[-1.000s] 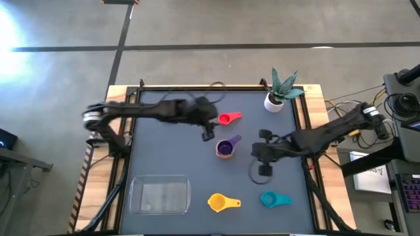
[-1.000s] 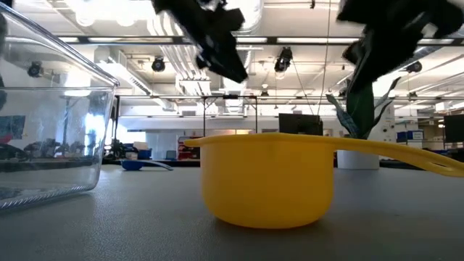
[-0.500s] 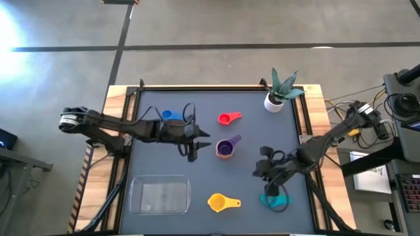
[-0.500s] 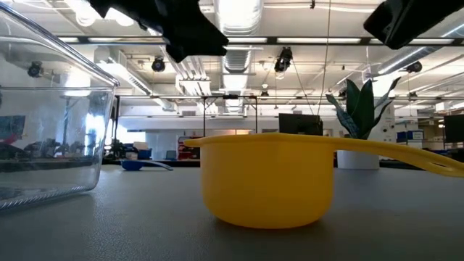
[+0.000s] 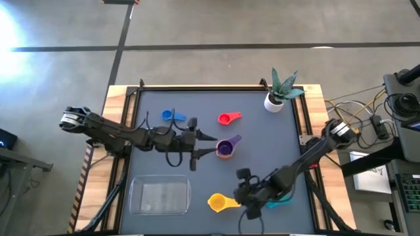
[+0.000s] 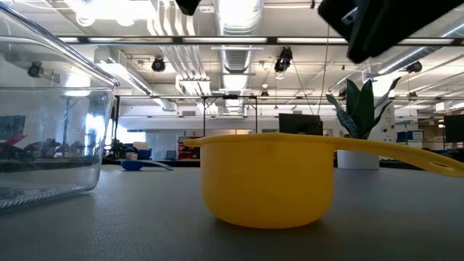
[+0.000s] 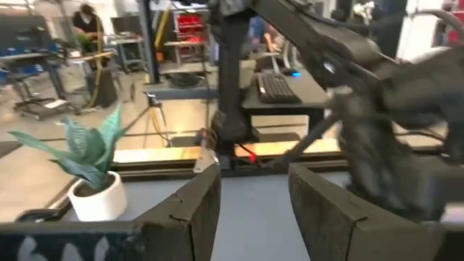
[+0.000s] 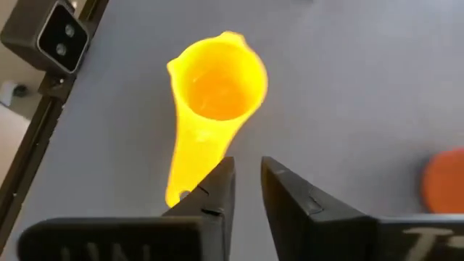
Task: Nest measuring cups in basket
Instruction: Stack the yellow measuring cup on top of the violet measuring cup
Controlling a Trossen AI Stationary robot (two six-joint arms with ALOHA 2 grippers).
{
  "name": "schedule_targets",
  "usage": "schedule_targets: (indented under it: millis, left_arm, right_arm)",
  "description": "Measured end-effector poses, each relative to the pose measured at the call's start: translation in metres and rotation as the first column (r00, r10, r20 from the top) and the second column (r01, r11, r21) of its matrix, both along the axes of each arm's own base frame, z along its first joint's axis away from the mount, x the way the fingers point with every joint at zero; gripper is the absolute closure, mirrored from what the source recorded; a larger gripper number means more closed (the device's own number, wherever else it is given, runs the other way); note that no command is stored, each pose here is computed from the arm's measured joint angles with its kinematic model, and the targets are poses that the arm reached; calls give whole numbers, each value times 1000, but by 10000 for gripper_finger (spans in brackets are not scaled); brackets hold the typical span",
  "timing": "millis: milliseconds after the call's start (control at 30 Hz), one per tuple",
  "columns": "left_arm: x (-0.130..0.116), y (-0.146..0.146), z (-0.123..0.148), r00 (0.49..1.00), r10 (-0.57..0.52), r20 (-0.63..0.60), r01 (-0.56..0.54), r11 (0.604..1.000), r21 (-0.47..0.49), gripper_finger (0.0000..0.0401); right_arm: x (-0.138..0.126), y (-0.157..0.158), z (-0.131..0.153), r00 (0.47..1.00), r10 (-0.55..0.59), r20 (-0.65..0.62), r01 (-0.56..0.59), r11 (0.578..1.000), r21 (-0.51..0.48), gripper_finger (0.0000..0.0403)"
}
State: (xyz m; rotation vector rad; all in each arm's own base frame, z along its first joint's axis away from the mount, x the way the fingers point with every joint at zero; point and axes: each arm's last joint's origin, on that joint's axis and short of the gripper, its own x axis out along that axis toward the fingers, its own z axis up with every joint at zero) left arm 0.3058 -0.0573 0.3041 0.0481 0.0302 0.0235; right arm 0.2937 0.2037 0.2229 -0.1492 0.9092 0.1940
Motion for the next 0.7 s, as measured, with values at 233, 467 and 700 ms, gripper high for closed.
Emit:
schedule_targets:
  millis: [233,467,700]
  left_arm:
    - [12,-6,-16,1000,-4,-17,4,1000,-7,256]
    - [17,-7,-14,1000,0,-9,0,1000,-31,256]
    - [17,-7,-14,1000,-3,-15,2,1000,-25,256]
  right_arm:
    - [8,7,-27,997,-37,-74,37,999,2,254]
    - [15,13,-47,993,-76,-87,77,997,9,179]
    - [20,17,-52,990,-121,-75,127,989,74,122]
